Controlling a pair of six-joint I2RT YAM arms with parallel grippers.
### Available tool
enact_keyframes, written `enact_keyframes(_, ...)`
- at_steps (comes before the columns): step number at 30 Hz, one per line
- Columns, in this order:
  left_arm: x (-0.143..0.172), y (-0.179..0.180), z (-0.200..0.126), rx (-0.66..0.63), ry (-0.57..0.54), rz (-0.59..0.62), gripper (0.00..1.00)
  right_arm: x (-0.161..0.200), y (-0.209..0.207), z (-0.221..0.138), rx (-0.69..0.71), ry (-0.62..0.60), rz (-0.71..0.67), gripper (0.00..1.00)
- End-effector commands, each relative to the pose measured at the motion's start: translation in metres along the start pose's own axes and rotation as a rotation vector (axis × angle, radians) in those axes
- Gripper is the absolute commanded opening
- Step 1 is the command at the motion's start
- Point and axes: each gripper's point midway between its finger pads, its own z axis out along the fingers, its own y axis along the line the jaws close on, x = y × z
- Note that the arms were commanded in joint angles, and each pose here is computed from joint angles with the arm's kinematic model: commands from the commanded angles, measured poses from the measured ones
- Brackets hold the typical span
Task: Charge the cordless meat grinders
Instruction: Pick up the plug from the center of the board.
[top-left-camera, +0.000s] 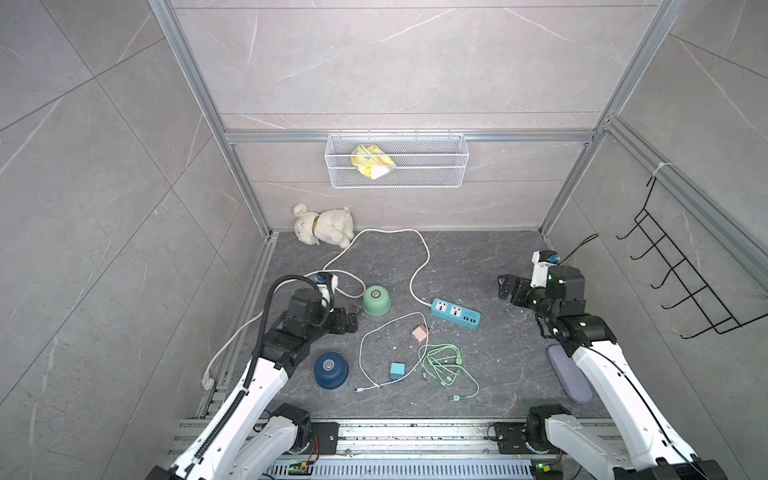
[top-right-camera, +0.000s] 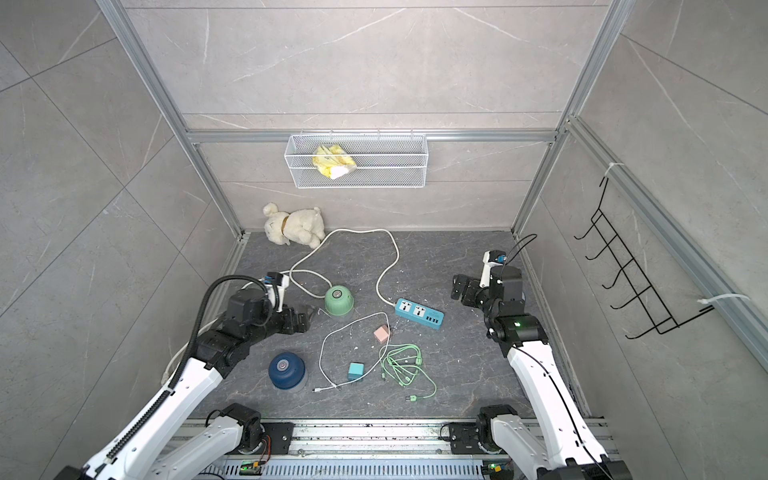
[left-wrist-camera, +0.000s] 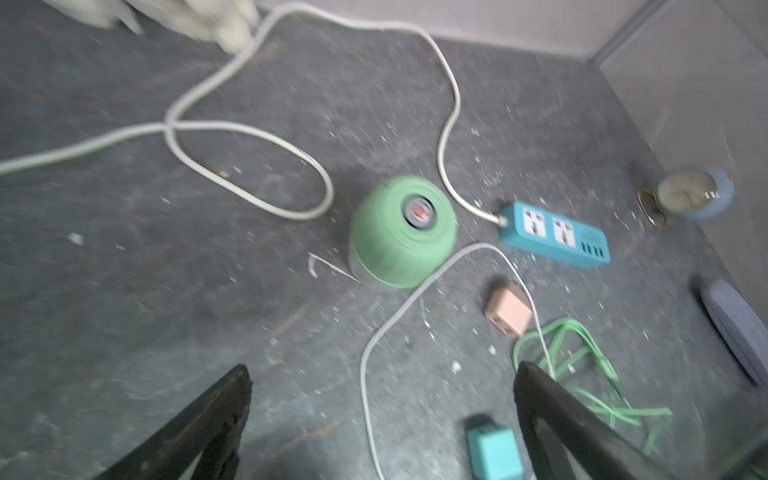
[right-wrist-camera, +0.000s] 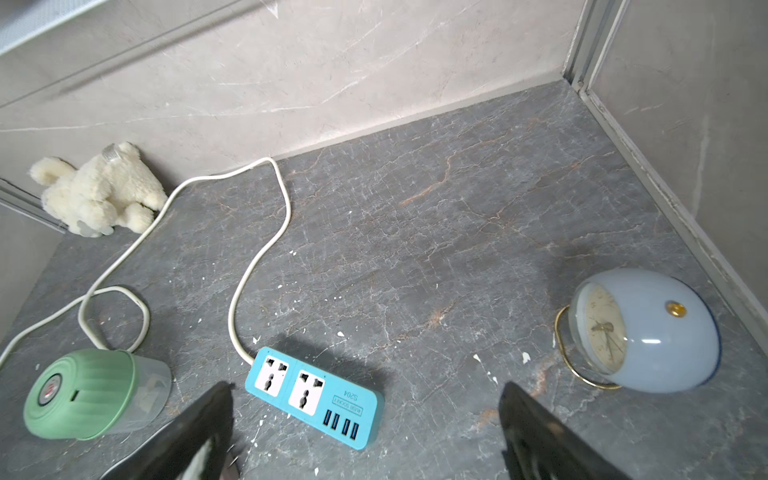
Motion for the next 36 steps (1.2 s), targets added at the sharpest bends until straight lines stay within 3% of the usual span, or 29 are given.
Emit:
enact_keyframes(1,0.038,-0.012,0.003,-0.052,0.213,-0.085,1.0,0.032,-0.007,-0.005,0.016,0.093,0.051,1.0)
enact_keyframes(8,0.087,-0.066,0.017,-0.093,0.475,-0.06,0.97,0.05,-0.019,-0.023,0.068,0.114,0.094,1.0)
enact_keyframes(12,0.1,-0.072,0.025,-0.199,0.582,0.0,0.97,0.057,-0.024,-0.03,0.092,0.119,0.112,1.0)
enact_keyframes(21,0.142,-0.101,0.057,-0.225,0.779,0.06,0.84,0.065,-0.026,-0.038,0.105,0.147,0.124,0.99)
enact_keyframes(30,0.165,-0.098,0.075,-0.243,0.845,0.061,0.74,0.066,-0.028,-0.05,0.11,0.136,0.115,0.99)
enact_keyframes(36,0.174,-0.098,0.088,-0.231,0.856,0.085,0.74,0.064,-0.028,-0.056,0.114,0.12,0.119,1.0)
